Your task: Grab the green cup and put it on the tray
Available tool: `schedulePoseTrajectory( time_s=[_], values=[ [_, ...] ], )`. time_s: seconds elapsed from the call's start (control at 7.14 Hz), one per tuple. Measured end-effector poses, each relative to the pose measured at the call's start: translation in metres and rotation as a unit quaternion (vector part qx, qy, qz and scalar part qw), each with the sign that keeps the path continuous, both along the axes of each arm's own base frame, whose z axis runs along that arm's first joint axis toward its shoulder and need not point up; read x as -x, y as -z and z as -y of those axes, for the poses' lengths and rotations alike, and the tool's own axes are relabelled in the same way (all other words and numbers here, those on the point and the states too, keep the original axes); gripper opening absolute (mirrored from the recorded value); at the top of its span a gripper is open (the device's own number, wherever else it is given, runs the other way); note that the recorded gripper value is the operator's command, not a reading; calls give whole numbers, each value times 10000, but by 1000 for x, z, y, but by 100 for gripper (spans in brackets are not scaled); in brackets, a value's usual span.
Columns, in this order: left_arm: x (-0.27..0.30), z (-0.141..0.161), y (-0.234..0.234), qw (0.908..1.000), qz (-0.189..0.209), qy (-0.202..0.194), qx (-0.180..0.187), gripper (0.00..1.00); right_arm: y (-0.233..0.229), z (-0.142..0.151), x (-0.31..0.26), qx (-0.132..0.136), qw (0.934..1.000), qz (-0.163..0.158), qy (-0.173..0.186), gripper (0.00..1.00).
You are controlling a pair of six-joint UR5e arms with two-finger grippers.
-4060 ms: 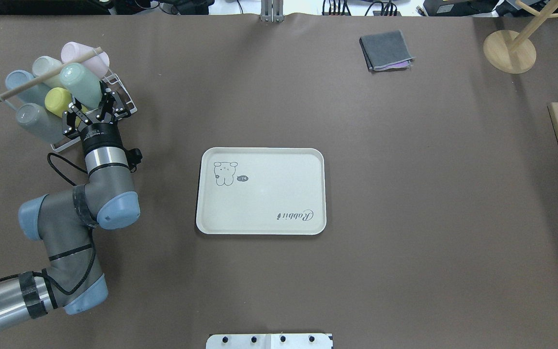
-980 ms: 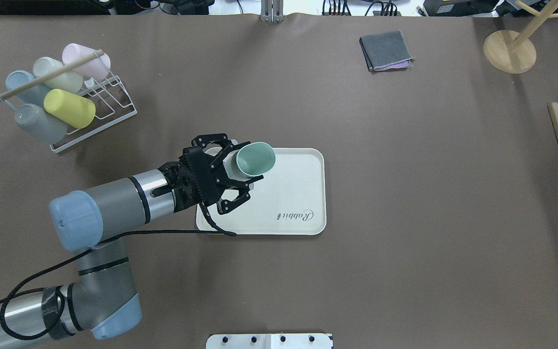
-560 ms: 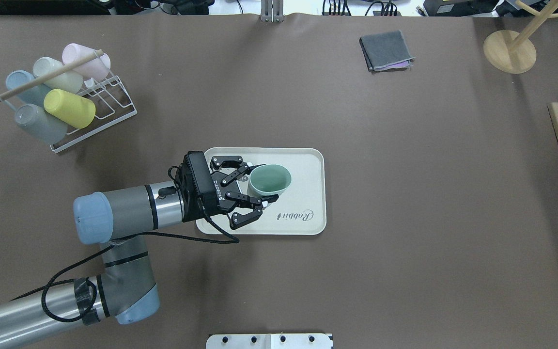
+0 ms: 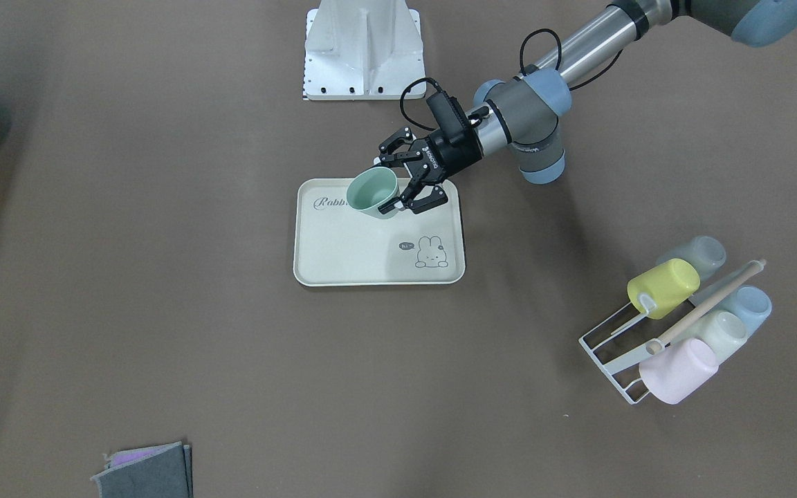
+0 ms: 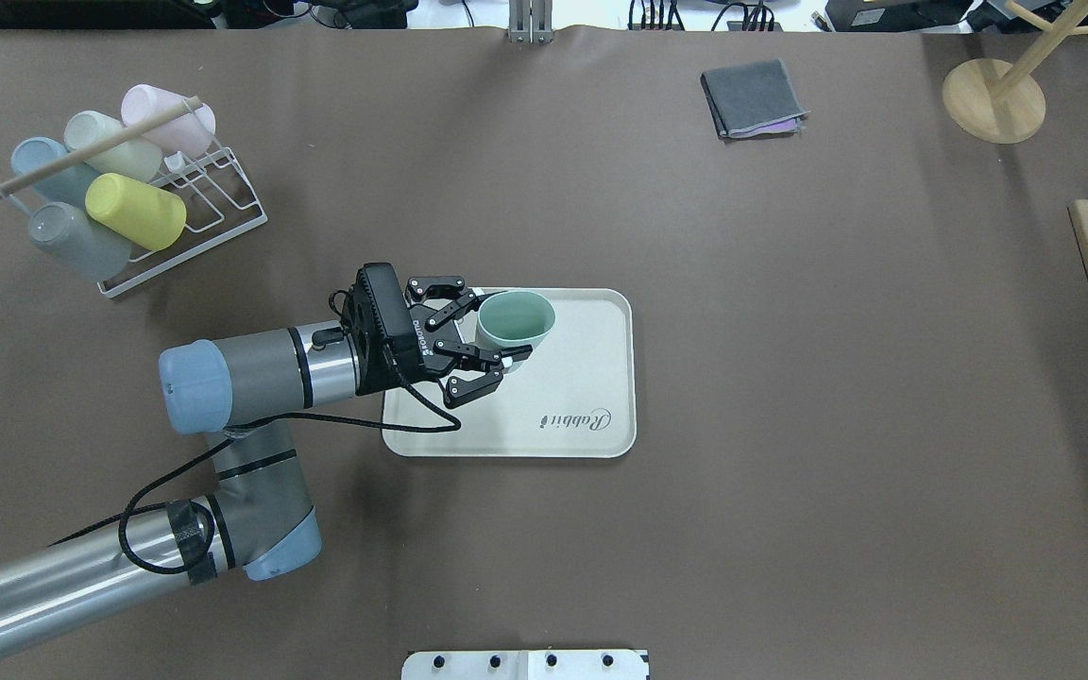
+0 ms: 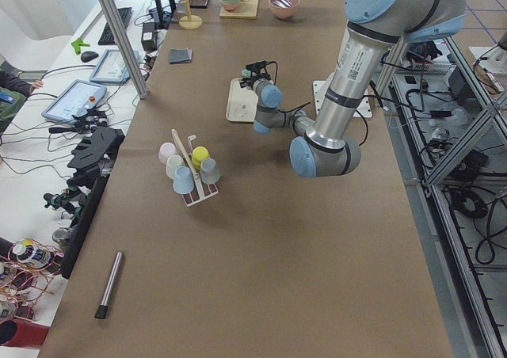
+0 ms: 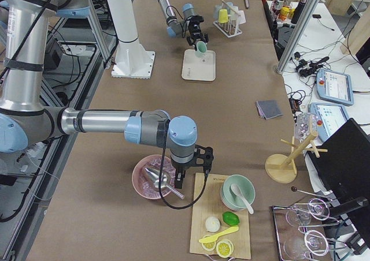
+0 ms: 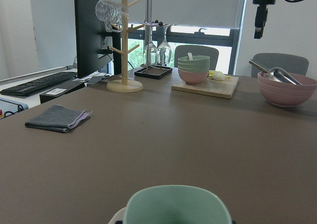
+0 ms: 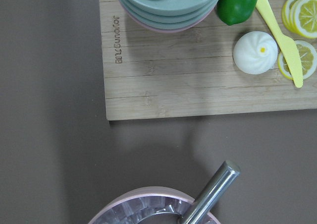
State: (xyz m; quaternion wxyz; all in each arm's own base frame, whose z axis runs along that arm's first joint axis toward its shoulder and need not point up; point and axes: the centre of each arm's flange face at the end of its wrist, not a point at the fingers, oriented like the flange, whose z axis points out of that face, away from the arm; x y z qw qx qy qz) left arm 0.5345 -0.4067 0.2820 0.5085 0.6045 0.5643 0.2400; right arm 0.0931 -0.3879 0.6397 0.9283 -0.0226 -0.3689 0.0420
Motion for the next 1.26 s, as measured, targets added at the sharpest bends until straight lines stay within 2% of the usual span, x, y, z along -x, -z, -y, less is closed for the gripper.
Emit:
schedulePoseTrajectory(
  time_s=[0.28,0.7,0.98,1.26],
  values=[
    [-12,6,-4,10000,24,-66,-30,0,1,1,0,-11,10000,11,-1,100],
    [-15,9,-33,9992,-347,-97,-157,0,0,0,0,-6,10000,4,0,100],
    [-17,9,-36,9982,-557,-224,-60,0,1,1,0,-13,10000,14,-1,100],
    [-21,8,-38,9974,-605,-372,98,0,1,1,0,-16,10000,19,-2,100]
  ],
)
